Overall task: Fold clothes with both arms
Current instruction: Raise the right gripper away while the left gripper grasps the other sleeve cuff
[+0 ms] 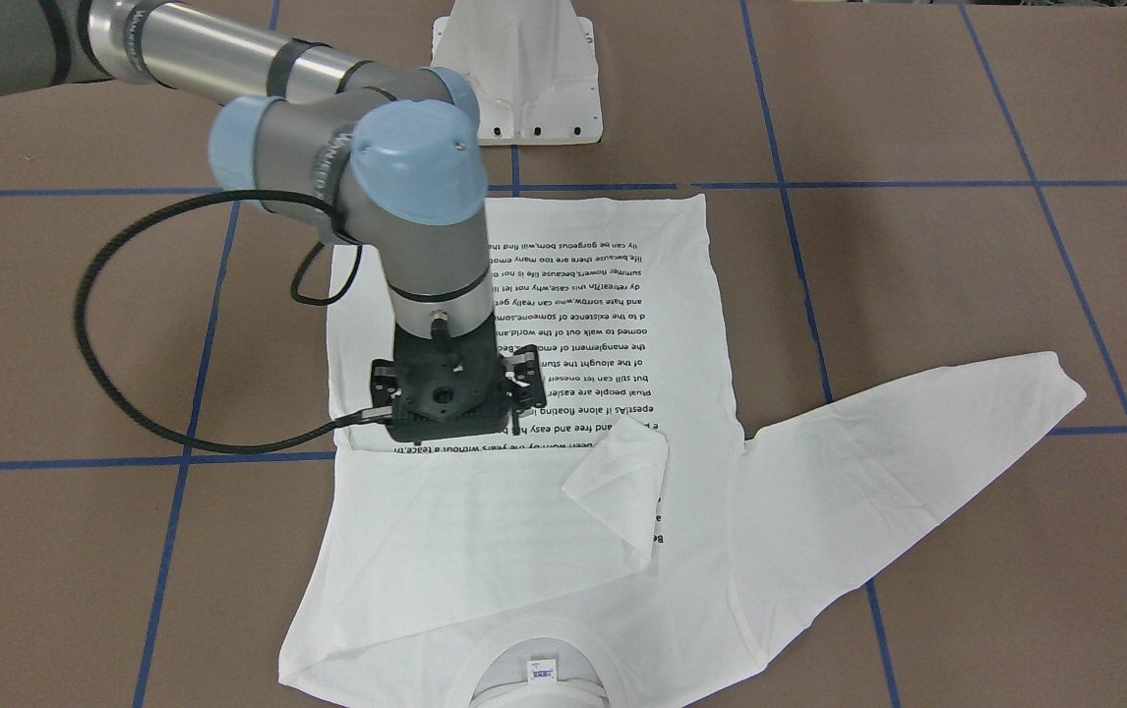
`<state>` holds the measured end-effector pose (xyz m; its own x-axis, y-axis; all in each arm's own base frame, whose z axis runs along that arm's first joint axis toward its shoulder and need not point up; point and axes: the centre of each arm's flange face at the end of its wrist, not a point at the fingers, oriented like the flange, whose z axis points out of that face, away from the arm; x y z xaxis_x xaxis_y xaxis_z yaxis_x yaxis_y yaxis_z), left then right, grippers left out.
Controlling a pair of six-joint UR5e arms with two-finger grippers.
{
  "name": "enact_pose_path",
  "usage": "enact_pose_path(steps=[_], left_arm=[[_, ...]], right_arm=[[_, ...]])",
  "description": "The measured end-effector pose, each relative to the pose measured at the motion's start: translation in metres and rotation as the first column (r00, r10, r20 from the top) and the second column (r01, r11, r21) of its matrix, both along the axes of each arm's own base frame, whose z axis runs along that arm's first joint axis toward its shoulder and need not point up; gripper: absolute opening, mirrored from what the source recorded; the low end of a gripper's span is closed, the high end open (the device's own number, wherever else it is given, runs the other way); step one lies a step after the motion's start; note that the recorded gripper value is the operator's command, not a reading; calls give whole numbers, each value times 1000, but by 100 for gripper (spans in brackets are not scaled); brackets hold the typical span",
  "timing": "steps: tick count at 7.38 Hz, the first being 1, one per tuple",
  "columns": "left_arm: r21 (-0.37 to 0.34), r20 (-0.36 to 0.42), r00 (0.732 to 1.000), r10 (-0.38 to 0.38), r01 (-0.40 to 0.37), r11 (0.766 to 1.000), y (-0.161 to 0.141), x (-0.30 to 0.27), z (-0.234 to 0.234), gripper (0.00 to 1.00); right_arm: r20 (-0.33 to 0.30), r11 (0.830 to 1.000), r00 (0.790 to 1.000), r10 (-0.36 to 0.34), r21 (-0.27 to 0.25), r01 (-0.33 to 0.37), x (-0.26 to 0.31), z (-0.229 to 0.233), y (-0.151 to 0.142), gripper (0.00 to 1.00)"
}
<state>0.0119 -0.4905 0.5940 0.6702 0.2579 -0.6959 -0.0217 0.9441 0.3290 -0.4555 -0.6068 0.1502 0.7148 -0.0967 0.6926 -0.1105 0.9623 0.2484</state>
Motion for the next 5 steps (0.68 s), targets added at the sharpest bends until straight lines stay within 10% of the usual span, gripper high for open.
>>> enact_pose_path(steps=[5], left_arm=[[-32, -50, 987, -153, 151, 988, 27, 76, 73, 100]], right_arm=[[-46, 982, 985, -168, 78, 171, 222, 153, 13, 100]])
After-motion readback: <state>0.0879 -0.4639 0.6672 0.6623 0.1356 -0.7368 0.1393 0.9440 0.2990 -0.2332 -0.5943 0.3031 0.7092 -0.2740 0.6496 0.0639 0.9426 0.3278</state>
